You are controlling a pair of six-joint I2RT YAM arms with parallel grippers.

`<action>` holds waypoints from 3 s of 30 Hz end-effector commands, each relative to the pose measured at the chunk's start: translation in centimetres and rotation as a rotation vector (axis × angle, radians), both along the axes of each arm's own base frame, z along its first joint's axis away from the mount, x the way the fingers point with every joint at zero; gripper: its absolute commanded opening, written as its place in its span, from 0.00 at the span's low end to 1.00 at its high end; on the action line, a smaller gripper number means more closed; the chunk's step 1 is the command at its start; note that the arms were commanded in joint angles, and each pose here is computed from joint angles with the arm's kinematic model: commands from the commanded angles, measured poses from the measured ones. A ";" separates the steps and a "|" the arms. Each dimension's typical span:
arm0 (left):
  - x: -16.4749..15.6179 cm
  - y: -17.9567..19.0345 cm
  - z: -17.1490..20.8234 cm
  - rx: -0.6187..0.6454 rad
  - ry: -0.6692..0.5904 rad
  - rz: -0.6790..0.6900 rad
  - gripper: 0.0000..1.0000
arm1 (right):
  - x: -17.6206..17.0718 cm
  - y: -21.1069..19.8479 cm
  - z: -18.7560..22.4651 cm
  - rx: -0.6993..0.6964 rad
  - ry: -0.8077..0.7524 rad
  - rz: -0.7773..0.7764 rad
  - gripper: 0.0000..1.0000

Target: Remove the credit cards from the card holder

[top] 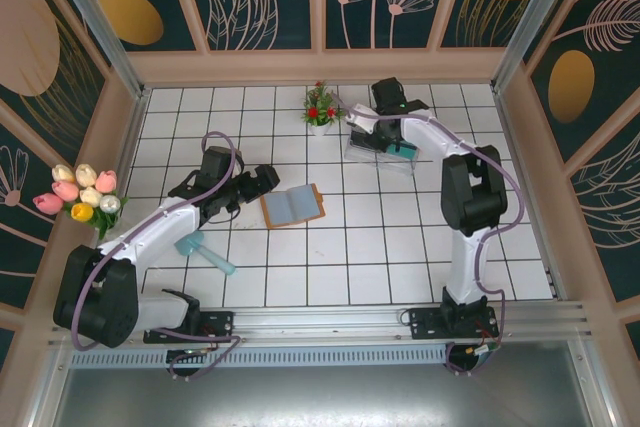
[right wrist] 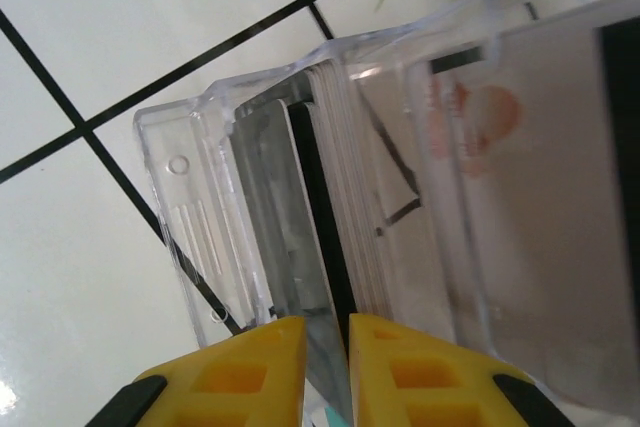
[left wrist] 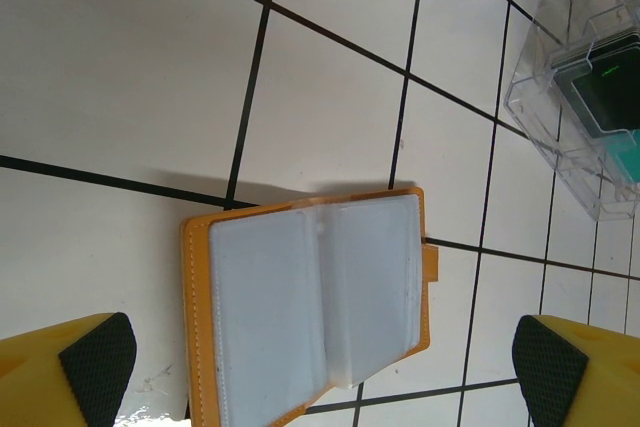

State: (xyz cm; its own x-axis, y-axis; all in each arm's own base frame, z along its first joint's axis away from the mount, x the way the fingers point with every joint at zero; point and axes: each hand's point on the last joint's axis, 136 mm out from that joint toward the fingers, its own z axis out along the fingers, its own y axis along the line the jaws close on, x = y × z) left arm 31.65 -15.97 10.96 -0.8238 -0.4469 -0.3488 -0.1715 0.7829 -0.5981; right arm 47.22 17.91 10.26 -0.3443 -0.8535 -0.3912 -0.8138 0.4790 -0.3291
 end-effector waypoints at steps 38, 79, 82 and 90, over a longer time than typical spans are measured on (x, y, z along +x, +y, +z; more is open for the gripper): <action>-0.5 -2.9 -4.5 -0.129 0.052 -0.132 0.26 | -15.3 16.2 -6.0 0.737 0.718 -0.736 0.34; 1.5 -3.4 -3.4 -0.031 0.000 -0.218 0.02 | -14.6 12.8 -4.4 0.785 0.643 -0.839 0.35; 2.7 -3.3 -2.9 0.017 -0.018 -0.229 0.03 | -14.4 12.0 -3.4 0.813 0.595 -0.865 0.36; 5.7 -1.1 -2.1 0.222 -0.033 -0.177 0.56 | -13.0 6.9 0.6 0.903 0.366 -0.987 0.42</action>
